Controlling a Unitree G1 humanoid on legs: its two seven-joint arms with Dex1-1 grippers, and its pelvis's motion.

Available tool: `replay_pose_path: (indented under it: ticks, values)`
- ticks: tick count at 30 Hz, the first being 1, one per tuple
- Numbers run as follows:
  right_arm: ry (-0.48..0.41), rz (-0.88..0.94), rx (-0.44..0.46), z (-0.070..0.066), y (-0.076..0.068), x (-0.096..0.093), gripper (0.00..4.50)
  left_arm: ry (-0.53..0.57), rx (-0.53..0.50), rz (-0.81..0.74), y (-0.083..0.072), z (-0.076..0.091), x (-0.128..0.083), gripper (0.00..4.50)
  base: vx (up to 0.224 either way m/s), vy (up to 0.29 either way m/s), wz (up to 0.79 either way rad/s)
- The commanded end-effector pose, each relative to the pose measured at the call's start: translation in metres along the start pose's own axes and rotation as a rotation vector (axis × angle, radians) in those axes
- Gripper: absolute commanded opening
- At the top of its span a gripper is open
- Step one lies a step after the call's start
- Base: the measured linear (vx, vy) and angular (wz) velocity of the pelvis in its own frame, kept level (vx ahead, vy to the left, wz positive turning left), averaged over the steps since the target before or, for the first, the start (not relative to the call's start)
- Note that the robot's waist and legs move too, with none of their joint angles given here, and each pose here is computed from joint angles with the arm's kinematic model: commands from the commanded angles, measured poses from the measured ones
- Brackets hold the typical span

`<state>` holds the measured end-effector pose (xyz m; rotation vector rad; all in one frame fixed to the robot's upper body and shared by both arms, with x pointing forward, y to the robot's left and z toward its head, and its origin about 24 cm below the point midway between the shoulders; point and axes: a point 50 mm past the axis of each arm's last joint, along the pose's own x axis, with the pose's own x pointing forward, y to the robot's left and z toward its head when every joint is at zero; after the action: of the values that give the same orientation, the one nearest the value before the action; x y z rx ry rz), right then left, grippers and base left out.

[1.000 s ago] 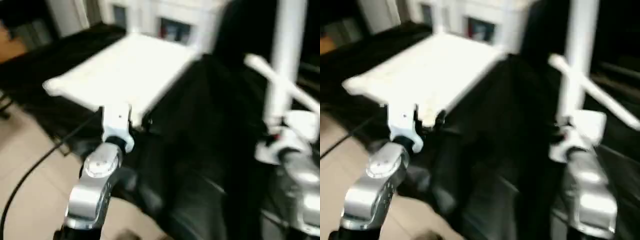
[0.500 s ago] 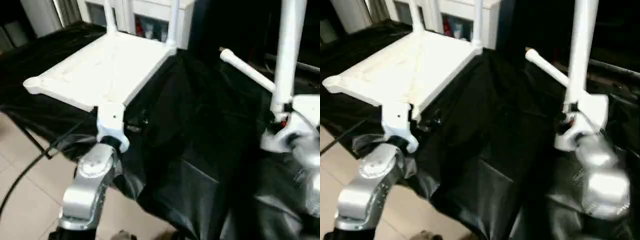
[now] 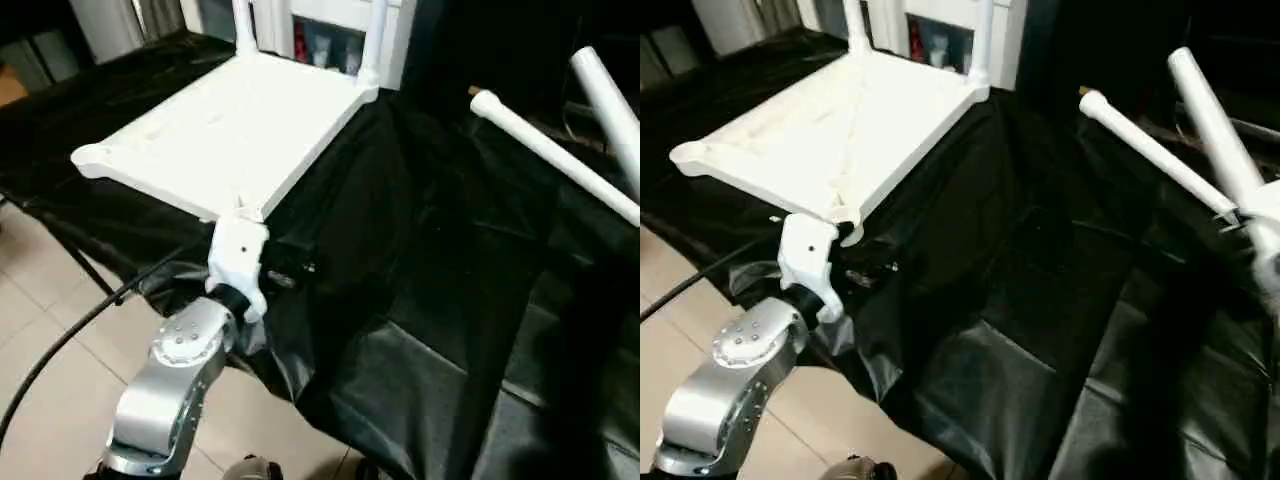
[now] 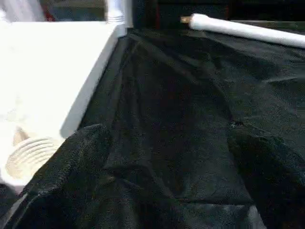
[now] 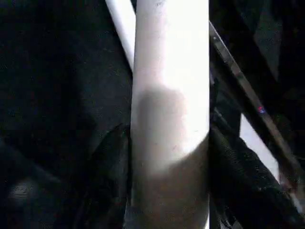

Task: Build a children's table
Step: Pick table leg

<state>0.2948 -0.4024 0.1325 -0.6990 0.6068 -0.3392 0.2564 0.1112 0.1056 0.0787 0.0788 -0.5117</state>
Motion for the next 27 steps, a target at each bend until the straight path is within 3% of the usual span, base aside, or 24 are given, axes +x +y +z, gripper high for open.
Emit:
replay_pose_path:
  ticks: [1, 4, 7, 13, 15, 20, 27]
  values:
    - [0.014, -0.008, -0.057, -0.002, -0.011, 0.001, 1.88, -0.014, 0.007, -0.062, -0.008, 0.005, -0.001, 4.5, 0.0, 0.0, 0.0]
    - [0.045, -0.006, -0.118, -0.007, -0.014, 0.003, 1.88, -0.009, 0.005, -0.046, -0.007, 0.005, -0.001, 4.5, 0.0, 0.0, 0.0]
    - [0.103, -0.065, -0.203, -0.018, -0.026, 0.005, 1.88, -0.006, 0.017, -0.04, -0.004, 0.005, 0.0, 4.5, 0.0, 0.0, 0.0]
    - [0.132, -0.127, -0.24, -0.025, -0.038, 0.003, 1.88, -0.002, 0.02, -0.053, -0.004, 0.005, -0.001, 4.5, 0.0, 0.0, 0.0]
    - [0.156, -0.141, -0.291, -0.03, -0.044, 0.002, 1.88, -0.001, 0.021, -0.056, -0.004, 0.005, -0.001, 4.5, 0.0, 0.0, 0.0]
    - [0.195, -0.143, -0.425, -0.034, -0.048, 0.001, 1.88, 0.005, 0.022, -0.082, -0.006, 0.004, 0.0, 4.5, 0.0, 0.0, 0.0]
    - [0.245, -0.14, -0.525, -0.036, -0.051, 0.0, 1.88, 0.011, 0.019, -0.111, -0.009, 0.004, -0.002, 4.5, 0.0, 0.0, 0.0]
